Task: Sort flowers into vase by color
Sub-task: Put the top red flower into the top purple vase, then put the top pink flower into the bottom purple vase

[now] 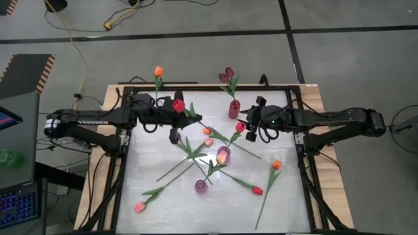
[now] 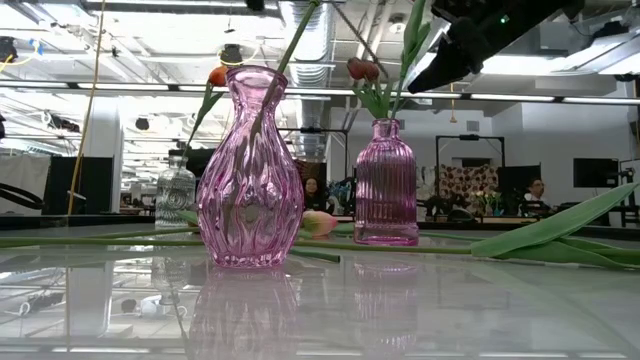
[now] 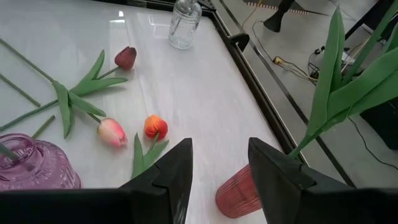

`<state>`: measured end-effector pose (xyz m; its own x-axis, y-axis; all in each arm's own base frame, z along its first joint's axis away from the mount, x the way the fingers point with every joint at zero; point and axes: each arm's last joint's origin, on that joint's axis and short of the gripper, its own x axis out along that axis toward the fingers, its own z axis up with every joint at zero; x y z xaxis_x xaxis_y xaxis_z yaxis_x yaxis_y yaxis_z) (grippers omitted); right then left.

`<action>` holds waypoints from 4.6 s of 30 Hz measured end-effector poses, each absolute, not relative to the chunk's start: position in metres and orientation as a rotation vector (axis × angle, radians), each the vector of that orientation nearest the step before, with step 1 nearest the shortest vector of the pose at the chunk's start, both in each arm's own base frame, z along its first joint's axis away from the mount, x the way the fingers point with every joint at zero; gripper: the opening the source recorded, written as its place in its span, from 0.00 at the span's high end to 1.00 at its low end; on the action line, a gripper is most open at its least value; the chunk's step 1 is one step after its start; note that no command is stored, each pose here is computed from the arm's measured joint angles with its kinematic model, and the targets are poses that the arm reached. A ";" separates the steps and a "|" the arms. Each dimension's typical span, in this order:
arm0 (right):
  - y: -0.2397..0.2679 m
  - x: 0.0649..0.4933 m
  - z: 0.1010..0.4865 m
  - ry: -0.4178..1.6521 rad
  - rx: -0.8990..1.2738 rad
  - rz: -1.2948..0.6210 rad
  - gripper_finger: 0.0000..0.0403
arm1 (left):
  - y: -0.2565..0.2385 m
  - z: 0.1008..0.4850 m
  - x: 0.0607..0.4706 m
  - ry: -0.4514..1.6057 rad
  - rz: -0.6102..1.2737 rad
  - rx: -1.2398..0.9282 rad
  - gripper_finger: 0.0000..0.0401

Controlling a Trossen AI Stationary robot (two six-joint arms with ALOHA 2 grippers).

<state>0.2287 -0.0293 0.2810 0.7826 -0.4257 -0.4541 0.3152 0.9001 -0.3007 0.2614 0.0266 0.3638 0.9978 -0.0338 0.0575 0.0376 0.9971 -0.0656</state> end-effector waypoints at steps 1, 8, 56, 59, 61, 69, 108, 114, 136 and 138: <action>-0.029 0.229 0.281 0.539 -0.213 -0.403 0.55 | 0.026 0.366 0.264 -0.056 -0.053 -0.063 1.00; -0.029 0.229 0.281 0.540 -0.214 -0.403 0.55 | 0.027 0.361 0.277 -0.013 -0.098 -0.068 1.00; -0.031 0.228 0.281 0.540 -0.213 -0.408 0.55 | 0.032 0.308 0.318 0.209 -0.070 -0.106 1.00; -0.031 0.228 0.281 0.540 -0.213 -0.408 0.55 | 0.032 0.302 0.322 0.229 -0.069 -0.110 1.00; -0.031 0.228 0.281 0.540 -0.213 -0.408 0.55 | 0.032 0.300 0.323 0.238 -0.069 -0.111 0.99; -0.031 0.228 0.281 0.540 -0.213 -0.408 0.55 | 0.032 0.301 0.321 0.234 -0.070 -0.111 0.90; -0.031 0.228 0.281 0.540 -0.213 -0.408 0.55 | 0.033 0.306 0.264 0.578 0.154 0.022 0.64; -0.031 0.228 0.281 0.540 -0.213 -0.408 0.55 | 0.032 0.294 0.255 0.724 0.213 -0.113 0.64; -0.031 0.228 0.281 0.540 -0.213 -0.408 0.55 | 0.029 0.241 0.258 0.775 0.249 -0.305 0.64; -0.031 0.228 0.281 0.540 -0.213 -0.408 0.55 | 0.028 0.233 0.260 0.792 0.243 -0.301 0.64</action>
<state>0.2285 -0.0306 0.2811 0.7805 -0.4299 -0.4538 0.3197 0.8984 -0.3011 0.2600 0.0276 0.2334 0.6783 0.1012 -0.7278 -0.3249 0.9297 -0.1735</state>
